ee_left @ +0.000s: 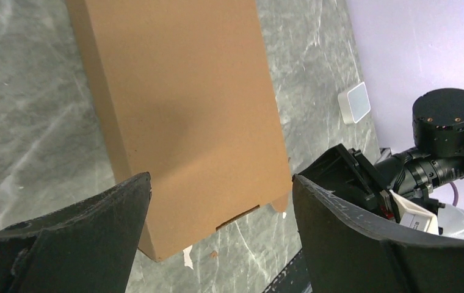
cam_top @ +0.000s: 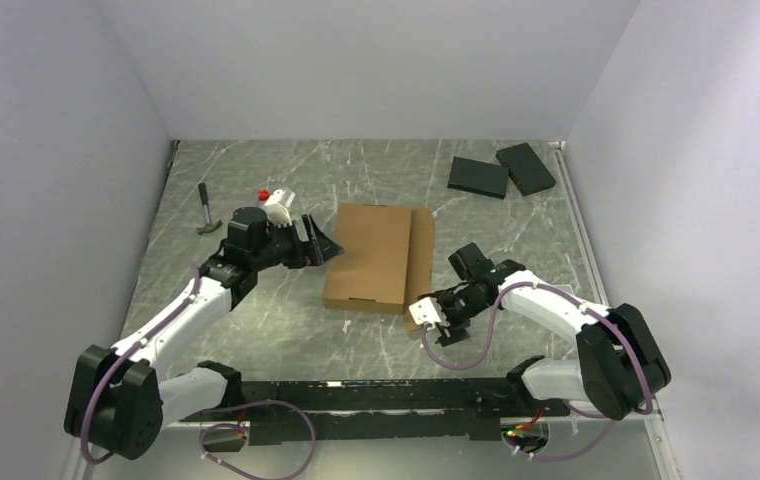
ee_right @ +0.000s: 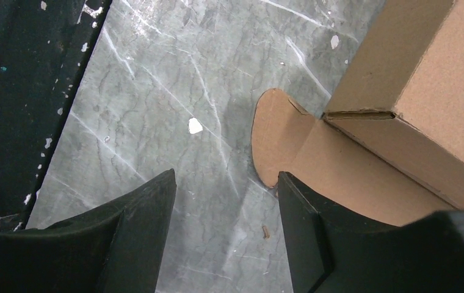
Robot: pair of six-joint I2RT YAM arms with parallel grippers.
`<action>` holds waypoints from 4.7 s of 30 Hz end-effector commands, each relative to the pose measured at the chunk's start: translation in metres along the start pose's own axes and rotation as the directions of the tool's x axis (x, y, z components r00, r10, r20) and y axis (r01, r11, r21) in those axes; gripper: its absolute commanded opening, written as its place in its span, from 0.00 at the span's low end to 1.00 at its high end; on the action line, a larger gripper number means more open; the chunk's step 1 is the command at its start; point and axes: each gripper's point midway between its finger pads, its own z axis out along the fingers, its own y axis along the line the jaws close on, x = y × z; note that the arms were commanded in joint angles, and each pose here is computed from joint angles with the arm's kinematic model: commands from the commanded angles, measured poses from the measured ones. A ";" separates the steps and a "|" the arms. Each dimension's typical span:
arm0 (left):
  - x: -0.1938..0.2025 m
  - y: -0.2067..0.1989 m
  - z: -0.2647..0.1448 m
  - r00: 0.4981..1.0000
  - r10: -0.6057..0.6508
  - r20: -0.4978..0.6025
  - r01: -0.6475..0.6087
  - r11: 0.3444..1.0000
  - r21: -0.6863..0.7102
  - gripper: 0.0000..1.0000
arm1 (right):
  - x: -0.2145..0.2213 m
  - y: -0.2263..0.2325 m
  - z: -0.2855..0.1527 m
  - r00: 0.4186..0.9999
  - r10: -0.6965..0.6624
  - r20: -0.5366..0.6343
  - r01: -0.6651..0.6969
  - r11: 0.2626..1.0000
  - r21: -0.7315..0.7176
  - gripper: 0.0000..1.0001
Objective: Fold the paper box
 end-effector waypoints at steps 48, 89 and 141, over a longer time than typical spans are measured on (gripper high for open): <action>0.063 -0.048 0.090 0.966 0.065 -0.252 0.009 0.960 0.280 0.53 | -0.009 -0.041 0.020 0.997 0.025 -0.076 -0.016 0.993 0.117 0.06; 0.070 -0.037 0.094 0.968 0.054 -0.243 0.010 0.967 0.255 0.50 | -0.011 -0.048 0.000 0.966 0.254 0.057 -0.258 0.961 0.103 0.00; 0.096 -0.015 0.110 0.947 0.028 -0.321 0.046 0.974 0.222 0.50 | -0.016 -0.084 0.002 0.860 0.505 0.077 -0.510 0.846 0.156 0.00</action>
